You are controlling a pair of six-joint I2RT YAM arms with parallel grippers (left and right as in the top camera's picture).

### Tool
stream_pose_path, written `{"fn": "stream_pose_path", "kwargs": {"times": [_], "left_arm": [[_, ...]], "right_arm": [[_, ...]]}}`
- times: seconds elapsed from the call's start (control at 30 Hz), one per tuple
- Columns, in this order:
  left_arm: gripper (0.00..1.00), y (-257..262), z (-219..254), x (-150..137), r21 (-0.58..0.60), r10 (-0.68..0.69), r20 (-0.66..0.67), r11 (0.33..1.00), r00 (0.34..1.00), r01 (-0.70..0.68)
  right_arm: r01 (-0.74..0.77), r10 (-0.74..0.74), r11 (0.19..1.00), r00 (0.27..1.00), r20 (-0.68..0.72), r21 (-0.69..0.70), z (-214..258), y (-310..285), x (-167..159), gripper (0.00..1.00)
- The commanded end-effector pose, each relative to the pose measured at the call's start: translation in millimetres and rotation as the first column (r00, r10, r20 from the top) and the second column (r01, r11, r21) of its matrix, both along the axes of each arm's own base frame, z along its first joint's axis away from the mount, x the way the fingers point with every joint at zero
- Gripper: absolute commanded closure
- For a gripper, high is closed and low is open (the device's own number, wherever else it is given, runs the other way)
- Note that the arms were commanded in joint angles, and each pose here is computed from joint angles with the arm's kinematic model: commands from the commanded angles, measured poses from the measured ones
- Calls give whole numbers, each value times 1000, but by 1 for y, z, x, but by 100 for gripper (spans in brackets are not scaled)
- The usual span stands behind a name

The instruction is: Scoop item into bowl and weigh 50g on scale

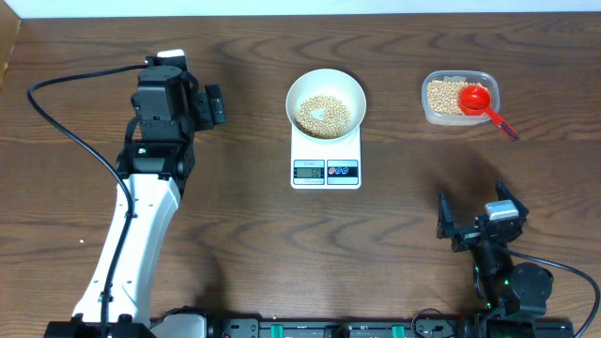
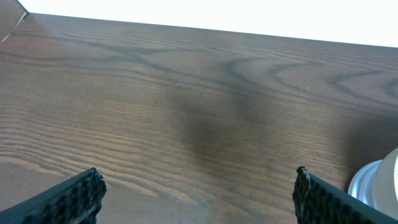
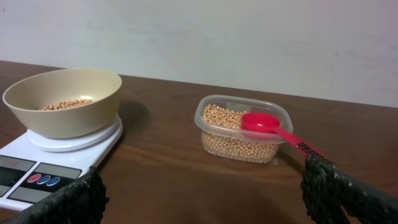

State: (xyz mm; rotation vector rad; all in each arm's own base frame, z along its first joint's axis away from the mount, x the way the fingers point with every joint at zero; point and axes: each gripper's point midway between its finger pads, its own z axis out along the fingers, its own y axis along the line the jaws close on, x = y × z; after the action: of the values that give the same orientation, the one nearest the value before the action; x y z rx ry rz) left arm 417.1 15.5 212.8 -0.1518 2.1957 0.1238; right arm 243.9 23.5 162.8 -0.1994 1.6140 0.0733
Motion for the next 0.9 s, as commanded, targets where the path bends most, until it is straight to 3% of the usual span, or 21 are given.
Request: {"fn": "stream_pose_path", "kwargs": {"times": [0.0,0.23,0.53,0.87], "left_arm": [[1,2,0,1,13,-7,-2,1000,1000,7],[1,1,-2,-1,13,-7,-16,1000,1000,8],[1,-16,-31,-28,-64,-92,-172,995,981,82],[1,-37,-41,-88,-168,-197,-262,973,945,156]], "right_arm": [[4,-4,1000,1000,4,-14,-1,0,0,1],[4,-4,1000,1000,5,-14,-1,0,0,1],[4,-4,1000,1000,4,-14,-1,0,0,1],[4,-4,1000,1000,5,-14,-1,0,0,1]]}}
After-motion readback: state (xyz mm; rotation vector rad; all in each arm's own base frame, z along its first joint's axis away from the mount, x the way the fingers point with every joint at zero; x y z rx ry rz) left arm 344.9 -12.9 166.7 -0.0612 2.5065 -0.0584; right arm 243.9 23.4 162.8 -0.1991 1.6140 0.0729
